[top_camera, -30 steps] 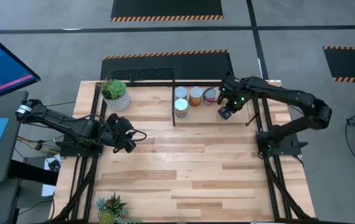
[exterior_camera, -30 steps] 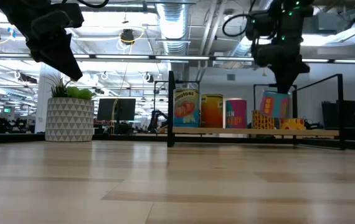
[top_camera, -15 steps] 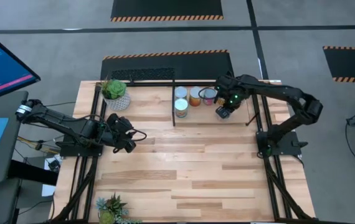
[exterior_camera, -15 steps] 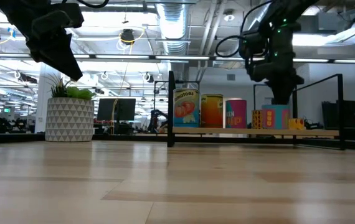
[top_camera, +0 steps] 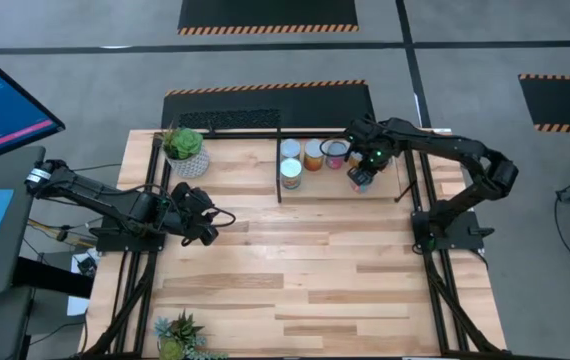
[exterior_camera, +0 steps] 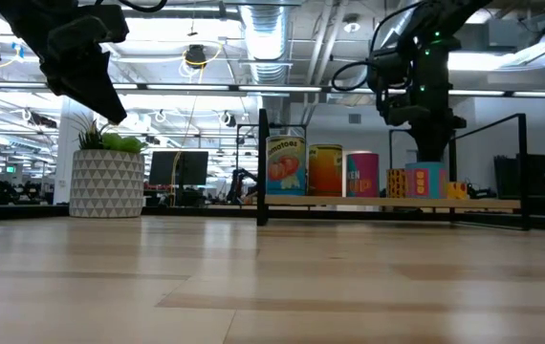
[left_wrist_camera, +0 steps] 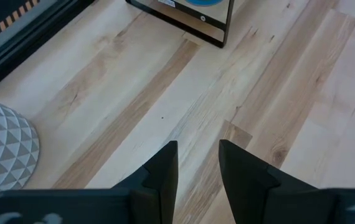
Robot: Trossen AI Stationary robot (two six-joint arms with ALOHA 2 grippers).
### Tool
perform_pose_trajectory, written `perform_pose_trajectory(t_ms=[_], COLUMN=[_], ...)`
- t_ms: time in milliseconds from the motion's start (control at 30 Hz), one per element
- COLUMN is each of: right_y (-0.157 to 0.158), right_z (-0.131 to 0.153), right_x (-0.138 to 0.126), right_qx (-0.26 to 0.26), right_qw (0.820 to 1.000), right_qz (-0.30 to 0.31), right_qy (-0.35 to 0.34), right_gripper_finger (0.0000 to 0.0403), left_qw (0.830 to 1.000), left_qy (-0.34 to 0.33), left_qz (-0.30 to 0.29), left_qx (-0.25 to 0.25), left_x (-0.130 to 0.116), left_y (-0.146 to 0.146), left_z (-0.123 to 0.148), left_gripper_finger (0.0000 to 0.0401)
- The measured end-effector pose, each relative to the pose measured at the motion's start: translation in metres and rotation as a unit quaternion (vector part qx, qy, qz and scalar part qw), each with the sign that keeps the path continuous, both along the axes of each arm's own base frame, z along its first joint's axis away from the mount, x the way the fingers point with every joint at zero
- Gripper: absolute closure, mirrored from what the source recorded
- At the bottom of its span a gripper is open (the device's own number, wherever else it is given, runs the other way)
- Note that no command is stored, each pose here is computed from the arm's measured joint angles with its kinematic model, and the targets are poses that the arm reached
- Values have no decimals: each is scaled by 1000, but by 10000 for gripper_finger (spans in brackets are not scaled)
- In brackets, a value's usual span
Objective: Pick and place cans onto a shelf
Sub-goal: Put the canned corn on the shelf, then adjust the cans
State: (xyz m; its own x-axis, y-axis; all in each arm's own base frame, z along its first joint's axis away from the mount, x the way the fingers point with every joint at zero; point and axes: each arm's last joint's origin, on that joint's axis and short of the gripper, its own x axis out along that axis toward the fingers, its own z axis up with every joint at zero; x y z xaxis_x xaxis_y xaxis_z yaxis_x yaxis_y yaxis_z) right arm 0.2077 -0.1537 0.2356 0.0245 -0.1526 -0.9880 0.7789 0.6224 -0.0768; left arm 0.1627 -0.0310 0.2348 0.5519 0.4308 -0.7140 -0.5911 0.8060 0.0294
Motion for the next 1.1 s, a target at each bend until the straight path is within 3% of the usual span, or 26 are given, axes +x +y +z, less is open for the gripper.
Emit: perform_pose_trajectory(t_ms=[367, 633, 900, 1100], right_y=[1, 10, 38, 72], right_z=[4, 26, 61, 88], right_x=[0, -12, -29, -28], right_qx=[-5, -34, -50, -79], right_qw=[1000, 998, 985, 963], right_qz=[1, -3, -69, -8], right_qy=[-12, -53, -149, -258], right_gripper_finger=[337, 337, 337, 336], left_qw=[1000, 1000, 1000, 1000], left_qy=[0, 0, -3, -4], left_qz=[-1, 0, 5, 7], left_qx=[0, 0, -4, -6], left_x=[0, 0, 0, 0], left_y=[0, 0, 0, 0], left_z=[0, 0, 0, 0], left_gripper_finger=[296, 296, 296, 296])
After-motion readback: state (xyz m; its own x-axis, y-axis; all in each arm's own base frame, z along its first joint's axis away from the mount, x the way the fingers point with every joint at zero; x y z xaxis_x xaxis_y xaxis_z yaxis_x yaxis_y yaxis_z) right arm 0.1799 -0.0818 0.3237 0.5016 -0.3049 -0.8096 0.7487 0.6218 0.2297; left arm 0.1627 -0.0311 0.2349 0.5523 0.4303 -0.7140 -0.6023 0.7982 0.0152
